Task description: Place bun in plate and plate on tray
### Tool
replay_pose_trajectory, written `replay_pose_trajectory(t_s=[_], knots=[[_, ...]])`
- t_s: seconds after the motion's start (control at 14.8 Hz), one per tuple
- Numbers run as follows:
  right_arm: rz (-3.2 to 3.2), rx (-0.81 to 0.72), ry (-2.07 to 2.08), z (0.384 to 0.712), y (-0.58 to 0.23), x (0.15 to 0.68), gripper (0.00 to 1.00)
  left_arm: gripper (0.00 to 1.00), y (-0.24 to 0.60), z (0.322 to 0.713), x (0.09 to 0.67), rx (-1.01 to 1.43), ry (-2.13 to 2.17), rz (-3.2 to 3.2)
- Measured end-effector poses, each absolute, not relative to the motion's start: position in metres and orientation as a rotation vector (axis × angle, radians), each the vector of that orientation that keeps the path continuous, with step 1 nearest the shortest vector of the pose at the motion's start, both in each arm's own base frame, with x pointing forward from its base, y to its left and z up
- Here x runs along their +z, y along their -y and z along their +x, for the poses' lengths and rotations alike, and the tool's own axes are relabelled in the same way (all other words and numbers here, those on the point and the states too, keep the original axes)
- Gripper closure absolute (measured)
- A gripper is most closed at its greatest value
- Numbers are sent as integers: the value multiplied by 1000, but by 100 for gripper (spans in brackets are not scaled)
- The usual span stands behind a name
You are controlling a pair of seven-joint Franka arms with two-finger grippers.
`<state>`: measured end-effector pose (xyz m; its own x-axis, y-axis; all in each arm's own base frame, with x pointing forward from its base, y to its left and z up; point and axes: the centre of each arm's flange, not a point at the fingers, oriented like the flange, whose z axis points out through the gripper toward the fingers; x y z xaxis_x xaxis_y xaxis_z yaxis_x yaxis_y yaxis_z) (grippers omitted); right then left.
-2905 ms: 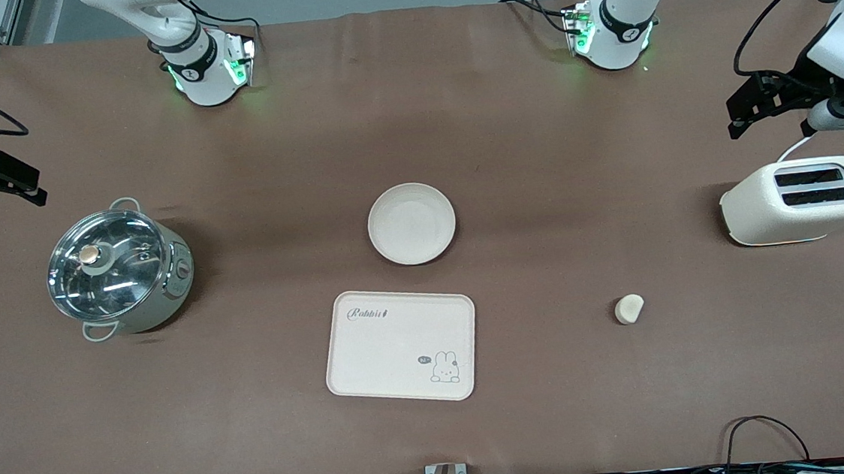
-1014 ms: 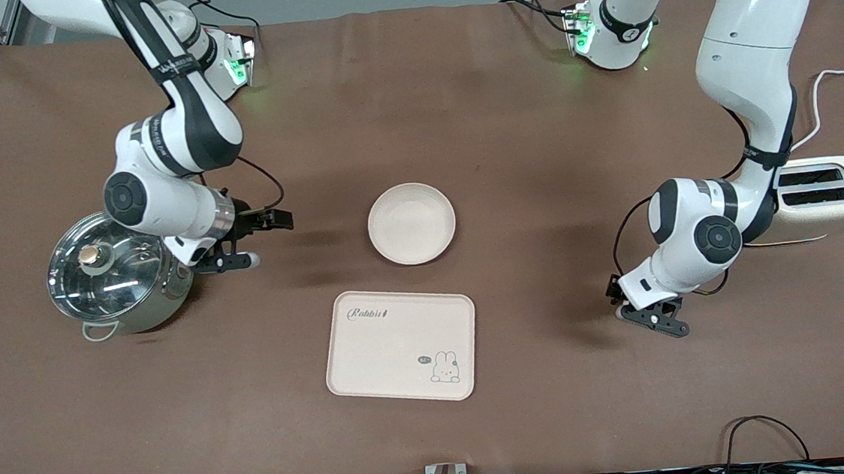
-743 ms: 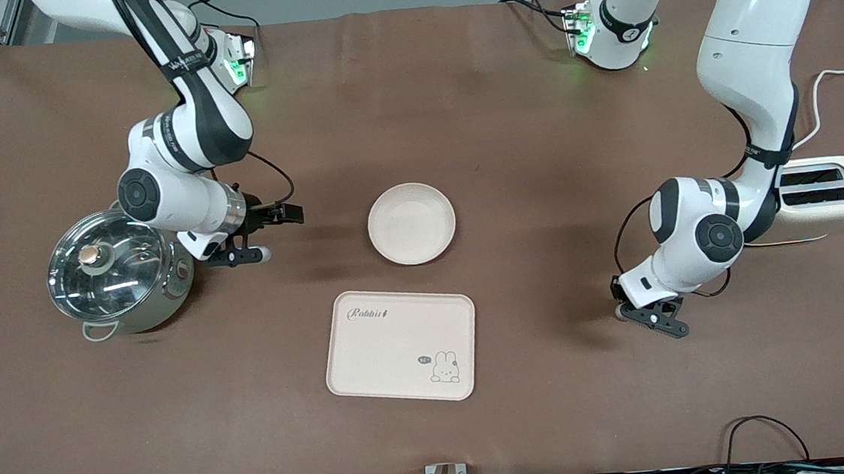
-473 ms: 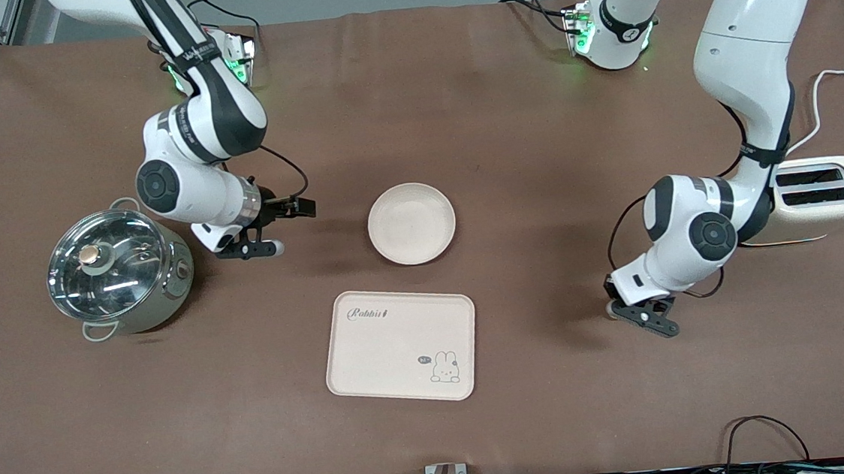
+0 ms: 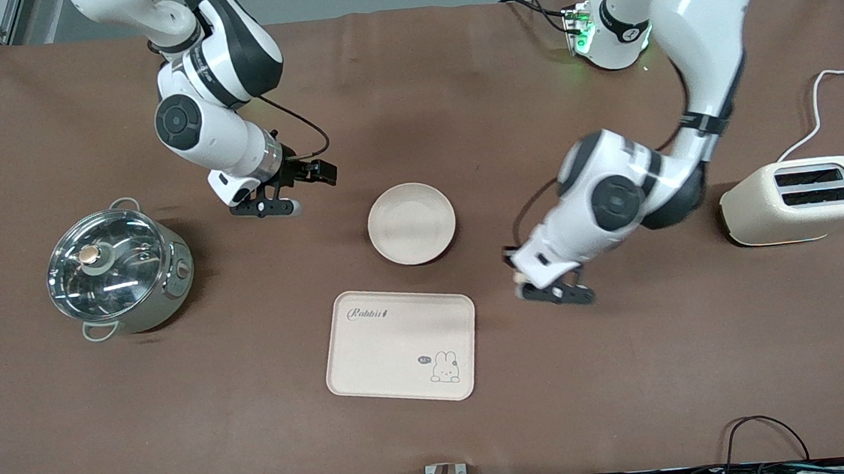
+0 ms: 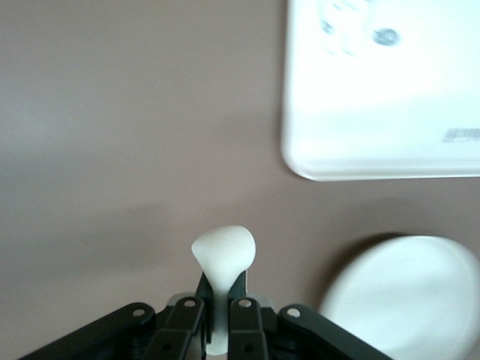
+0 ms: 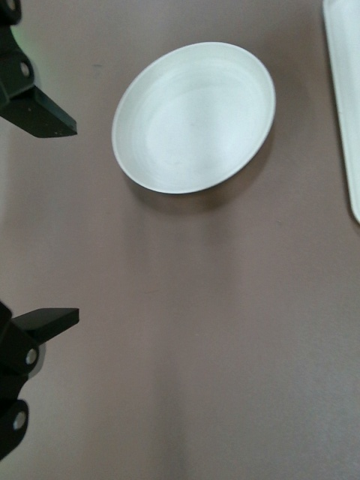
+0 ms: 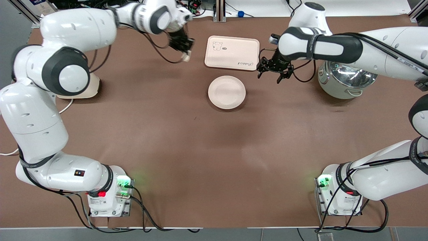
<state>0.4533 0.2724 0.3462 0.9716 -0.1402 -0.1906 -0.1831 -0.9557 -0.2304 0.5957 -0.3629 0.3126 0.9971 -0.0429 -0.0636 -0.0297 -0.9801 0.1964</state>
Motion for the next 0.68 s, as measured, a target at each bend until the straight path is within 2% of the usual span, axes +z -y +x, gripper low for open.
replay_pose_trajectory(t_s=[0.2, 0.41, 0.54, 0.61, 0.68], knots=[[-2890, 189, -267, 446, -271, 306, 0, 90, 451, 545, 278, -124, -210, 2883], [-2893, 143, -270, 438, -290, 267, 0, 93, 510, 497, 228, -157, -293, 2837], [-2876, 124, -309, 430, -307, 240, 2, 82, 521, 486, 206, -175, -321, 2829], [-2861, 116, -350, 428, -311, 228, 2, 68, 518, 488, 202, -176, -330, 2830], [-2851, 100, -384, 427, -313, 219, 3, 58, 514, 493, 202, -170, -342, 2830]])
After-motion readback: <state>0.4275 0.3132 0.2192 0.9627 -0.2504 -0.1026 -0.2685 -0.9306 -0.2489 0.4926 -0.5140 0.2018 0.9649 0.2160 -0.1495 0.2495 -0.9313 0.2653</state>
